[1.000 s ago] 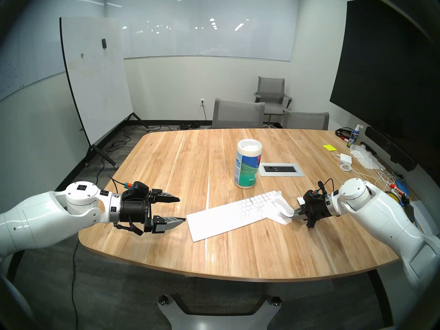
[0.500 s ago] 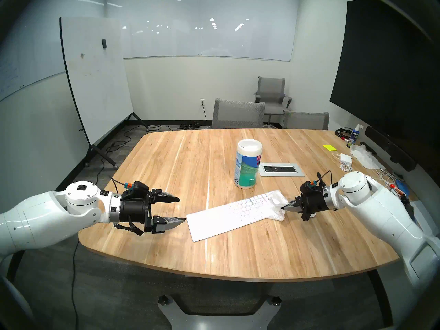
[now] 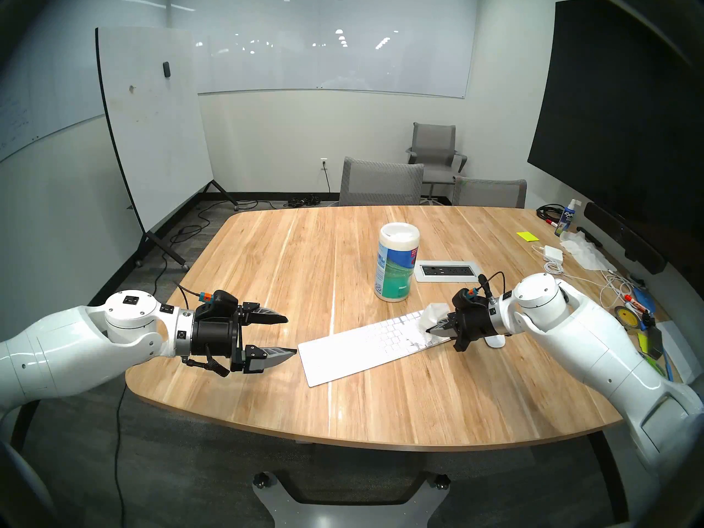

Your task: Wipe the keyboards and mice with a disinfecting wipe, then set the wipe down

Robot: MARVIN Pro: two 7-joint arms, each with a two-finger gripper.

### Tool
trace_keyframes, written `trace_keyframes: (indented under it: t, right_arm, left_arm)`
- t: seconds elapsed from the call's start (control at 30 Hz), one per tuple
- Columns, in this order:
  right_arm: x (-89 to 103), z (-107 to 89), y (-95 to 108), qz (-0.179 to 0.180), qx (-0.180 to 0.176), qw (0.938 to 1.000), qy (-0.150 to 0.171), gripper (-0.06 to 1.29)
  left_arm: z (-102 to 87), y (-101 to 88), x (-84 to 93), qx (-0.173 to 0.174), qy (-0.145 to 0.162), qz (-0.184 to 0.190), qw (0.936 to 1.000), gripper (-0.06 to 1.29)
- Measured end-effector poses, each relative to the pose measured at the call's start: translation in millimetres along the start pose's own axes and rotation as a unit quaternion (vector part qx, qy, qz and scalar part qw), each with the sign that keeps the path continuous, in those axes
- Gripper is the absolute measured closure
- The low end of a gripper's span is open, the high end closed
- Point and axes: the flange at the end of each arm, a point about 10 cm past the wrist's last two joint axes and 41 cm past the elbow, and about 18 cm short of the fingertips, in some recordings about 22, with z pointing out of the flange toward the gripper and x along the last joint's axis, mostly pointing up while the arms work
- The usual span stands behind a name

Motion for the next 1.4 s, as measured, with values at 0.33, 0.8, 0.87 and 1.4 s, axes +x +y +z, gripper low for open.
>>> trace_keyframes:
  t: [0.33, 0.8, 0.87, 1.4]
  right_arm:
    - [10.0, 17.4, -13.2, -0.012, 0.002, 0.9999, -0.01, 1.25]
    - [14.9, 16.4, -36.6, -0.037, 0.026, 0.9989, -0.006, 1.25]
    - [13.1, 17.7, -40.6, -0.04, 0.029, 0.9987, -0.008, 1.25]
    - [15.0, 28.6, -52.5, -0.053, 0.03, 0.9981, -0.01, 1.25]
  left_arm:
    - [0.0, 0.0, 0.0, 0.0, 0.0, 0.0, 1.0, -0.04]
    - [0.0, 0.0, 0.0, 0.0, 0.0, 0.0, 1.0, -0.04]
    - [0.0, 0.0, 0.0, 0.0, 0.0, 0.0, 1.0, -0.04]
    - [0.0, 0.0, 0.0, 0.0, 0.0, 0.0, 1.0, -0.04]
